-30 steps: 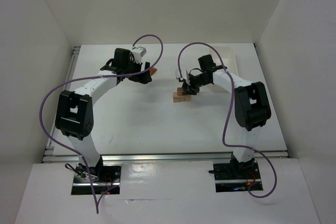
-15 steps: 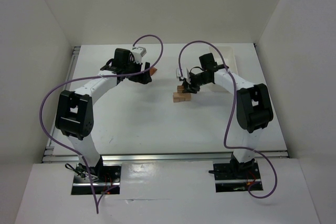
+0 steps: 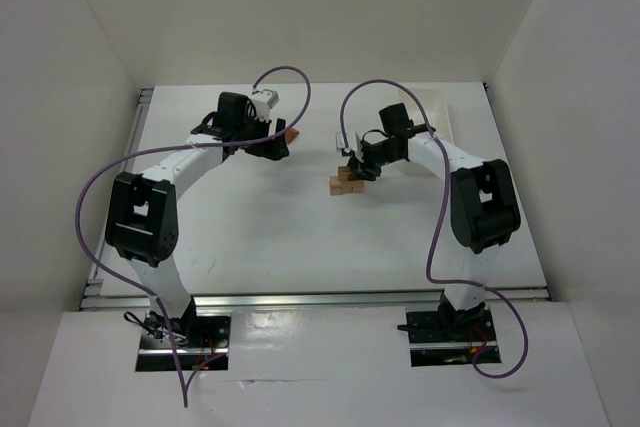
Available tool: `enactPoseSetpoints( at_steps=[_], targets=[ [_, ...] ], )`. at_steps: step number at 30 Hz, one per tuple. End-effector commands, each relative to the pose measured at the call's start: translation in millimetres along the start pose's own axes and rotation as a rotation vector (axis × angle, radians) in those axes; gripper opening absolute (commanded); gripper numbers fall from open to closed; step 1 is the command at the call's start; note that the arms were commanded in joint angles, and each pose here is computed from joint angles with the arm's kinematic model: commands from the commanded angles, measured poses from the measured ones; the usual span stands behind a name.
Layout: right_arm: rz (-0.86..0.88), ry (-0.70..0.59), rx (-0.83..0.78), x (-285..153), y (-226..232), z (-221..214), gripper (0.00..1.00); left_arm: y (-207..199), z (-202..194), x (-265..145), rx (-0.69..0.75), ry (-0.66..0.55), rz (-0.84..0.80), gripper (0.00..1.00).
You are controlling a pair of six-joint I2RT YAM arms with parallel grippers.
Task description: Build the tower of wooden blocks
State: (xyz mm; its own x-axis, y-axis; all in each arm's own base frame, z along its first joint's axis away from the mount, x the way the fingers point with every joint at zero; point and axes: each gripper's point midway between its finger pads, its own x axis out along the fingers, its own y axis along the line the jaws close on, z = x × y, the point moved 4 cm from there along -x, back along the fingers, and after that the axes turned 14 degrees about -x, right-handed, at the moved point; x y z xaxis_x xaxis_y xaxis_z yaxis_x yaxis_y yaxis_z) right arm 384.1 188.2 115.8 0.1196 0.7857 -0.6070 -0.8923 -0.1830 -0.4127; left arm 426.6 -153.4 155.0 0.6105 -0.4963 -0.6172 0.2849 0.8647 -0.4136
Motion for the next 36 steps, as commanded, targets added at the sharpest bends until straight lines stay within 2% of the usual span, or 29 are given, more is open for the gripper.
enactPoseSetpoints(
  at_steps=[1,36],
  targets=[
    [0.004,-0.038,-0.001,3.3,2.6,8.4,0.24,-4.4,18.0,-1.7,0.031,-0.043,-0.022,0.90],
    [0.016,-0.031,0.009,16.3,-0.5,-0.4,0.28,-1.3,16.0,5.1,0.018,-0.010,-0.013,0.90]
  ],
)
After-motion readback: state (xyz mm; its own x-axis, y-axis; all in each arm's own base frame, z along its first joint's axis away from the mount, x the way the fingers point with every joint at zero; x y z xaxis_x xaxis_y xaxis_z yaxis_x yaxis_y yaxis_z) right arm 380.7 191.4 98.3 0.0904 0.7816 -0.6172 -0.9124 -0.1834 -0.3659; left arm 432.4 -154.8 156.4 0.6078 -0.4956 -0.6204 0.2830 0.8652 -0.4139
